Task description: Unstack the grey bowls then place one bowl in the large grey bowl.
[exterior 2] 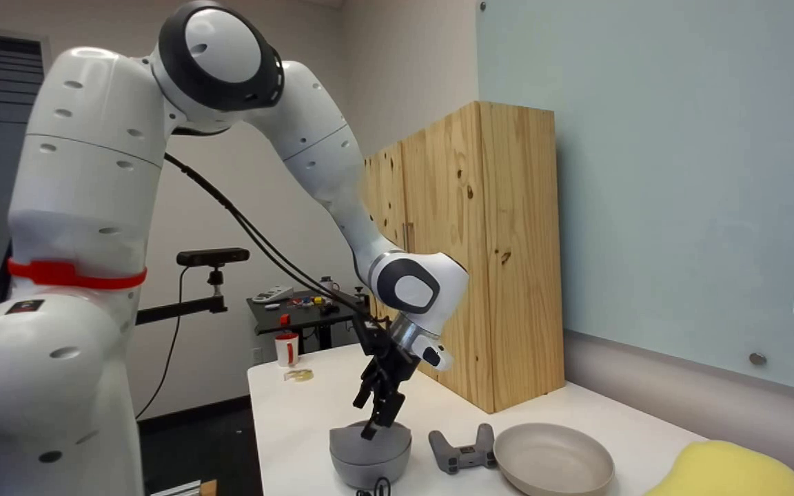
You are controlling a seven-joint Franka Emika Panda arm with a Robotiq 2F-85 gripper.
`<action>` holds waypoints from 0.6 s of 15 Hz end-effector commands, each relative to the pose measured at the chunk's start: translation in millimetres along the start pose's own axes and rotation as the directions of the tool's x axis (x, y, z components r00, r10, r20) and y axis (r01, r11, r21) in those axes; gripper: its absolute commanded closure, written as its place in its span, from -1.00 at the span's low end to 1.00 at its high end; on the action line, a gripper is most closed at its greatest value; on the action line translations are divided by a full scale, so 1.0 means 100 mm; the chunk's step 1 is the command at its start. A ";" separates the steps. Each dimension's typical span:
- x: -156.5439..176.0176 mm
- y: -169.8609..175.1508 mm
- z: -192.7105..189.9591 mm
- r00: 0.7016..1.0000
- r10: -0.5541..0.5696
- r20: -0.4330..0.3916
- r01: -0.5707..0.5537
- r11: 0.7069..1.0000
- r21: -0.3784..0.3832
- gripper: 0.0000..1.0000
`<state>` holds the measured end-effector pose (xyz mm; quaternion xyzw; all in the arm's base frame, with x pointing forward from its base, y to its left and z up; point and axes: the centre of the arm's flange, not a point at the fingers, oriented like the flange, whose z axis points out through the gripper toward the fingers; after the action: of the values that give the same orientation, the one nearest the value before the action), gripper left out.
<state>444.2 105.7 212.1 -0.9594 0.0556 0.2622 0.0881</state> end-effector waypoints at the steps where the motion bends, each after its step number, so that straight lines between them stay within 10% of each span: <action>1: -0.11 0.22 -0.05 1.000 0.023 -0.008 -0.023 0.998 -0.056 -1.00; 9: 0.05 0.24 -0.08 0.999 -0.001 -0.035 -0.003 0.993 -0.114 -1.00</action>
<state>445.7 76.5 222.2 -0.9647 0.0451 0.2560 0.0413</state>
